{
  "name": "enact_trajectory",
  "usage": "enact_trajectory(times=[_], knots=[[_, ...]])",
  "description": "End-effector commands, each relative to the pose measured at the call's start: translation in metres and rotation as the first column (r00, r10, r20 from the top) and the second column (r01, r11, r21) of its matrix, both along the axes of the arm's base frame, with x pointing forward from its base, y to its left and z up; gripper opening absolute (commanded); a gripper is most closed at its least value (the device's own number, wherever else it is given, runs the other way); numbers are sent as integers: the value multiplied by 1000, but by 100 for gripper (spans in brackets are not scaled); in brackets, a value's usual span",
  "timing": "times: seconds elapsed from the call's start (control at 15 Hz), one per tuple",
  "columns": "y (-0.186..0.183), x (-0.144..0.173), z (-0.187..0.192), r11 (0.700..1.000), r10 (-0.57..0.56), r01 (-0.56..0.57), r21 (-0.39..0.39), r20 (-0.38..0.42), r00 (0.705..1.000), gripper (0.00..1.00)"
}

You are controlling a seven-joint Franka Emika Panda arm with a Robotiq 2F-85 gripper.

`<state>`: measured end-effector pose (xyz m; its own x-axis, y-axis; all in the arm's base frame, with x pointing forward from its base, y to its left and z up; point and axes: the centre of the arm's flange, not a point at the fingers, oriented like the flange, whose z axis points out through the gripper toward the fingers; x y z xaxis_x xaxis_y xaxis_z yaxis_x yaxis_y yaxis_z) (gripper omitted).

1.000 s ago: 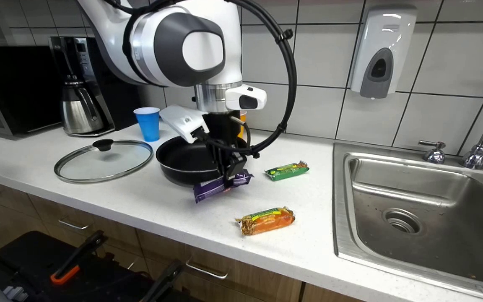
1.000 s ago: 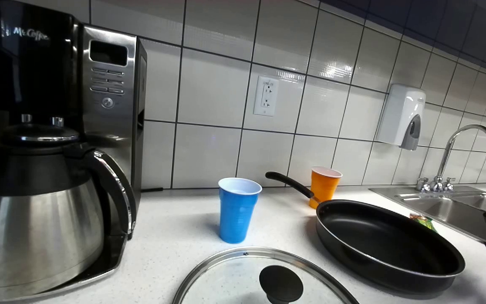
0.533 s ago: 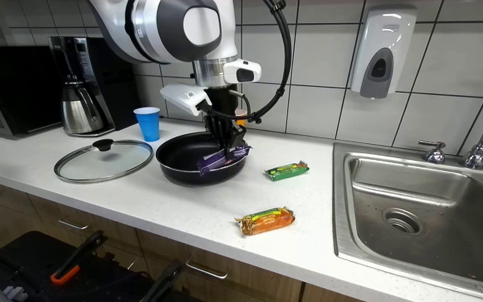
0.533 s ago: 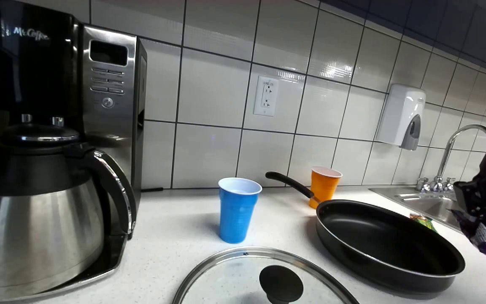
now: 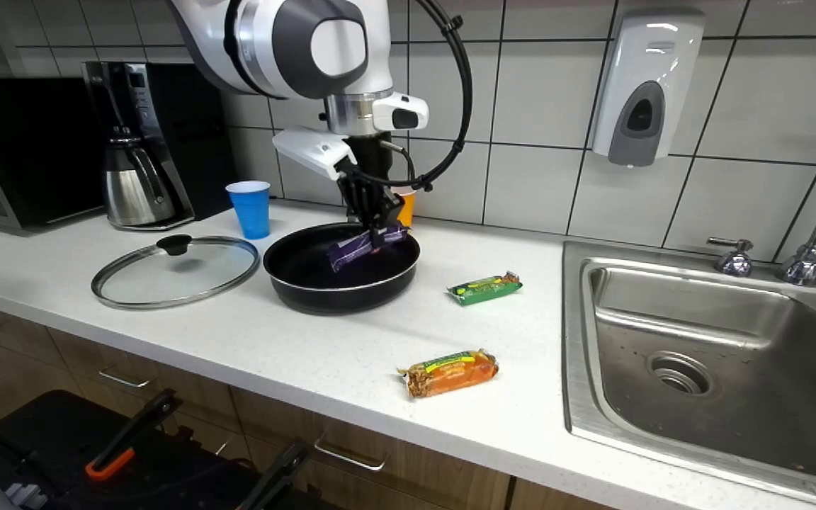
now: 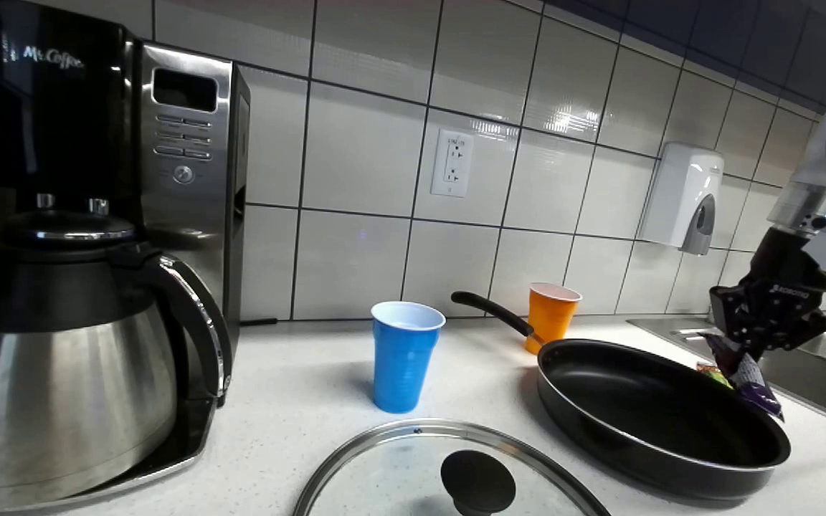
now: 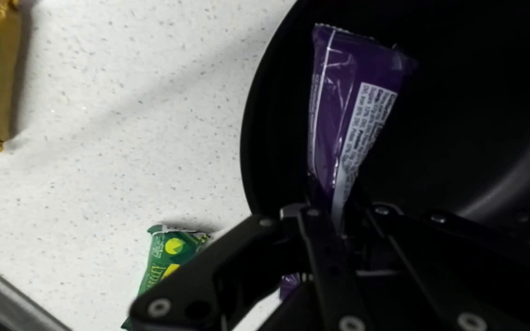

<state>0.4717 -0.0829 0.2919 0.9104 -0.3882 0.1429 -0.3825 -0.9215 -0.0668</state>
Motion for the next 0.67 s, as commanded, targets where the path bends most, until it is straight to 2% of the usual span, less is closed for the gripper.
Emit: enact_trajectory(times=[0.0,0.2,0.27,0.33,0.4,0.47,0.6], knots=[[7,29,-14,999,33,-32,24,-46,998,4],[12,35,-26,999,41,-40,22,-84,996,4],[12,35,-28,999,47,-45,25,-93,995,11],[12,34,-30,998,57,-54,28,-104,993,40],[14,33,-31,998,64,-62,20,-114,991,40],[14,32,-32,997,70,-68,21,-121,990,44],[14,31,-29,996,88,-85,28,-127,988,58]])
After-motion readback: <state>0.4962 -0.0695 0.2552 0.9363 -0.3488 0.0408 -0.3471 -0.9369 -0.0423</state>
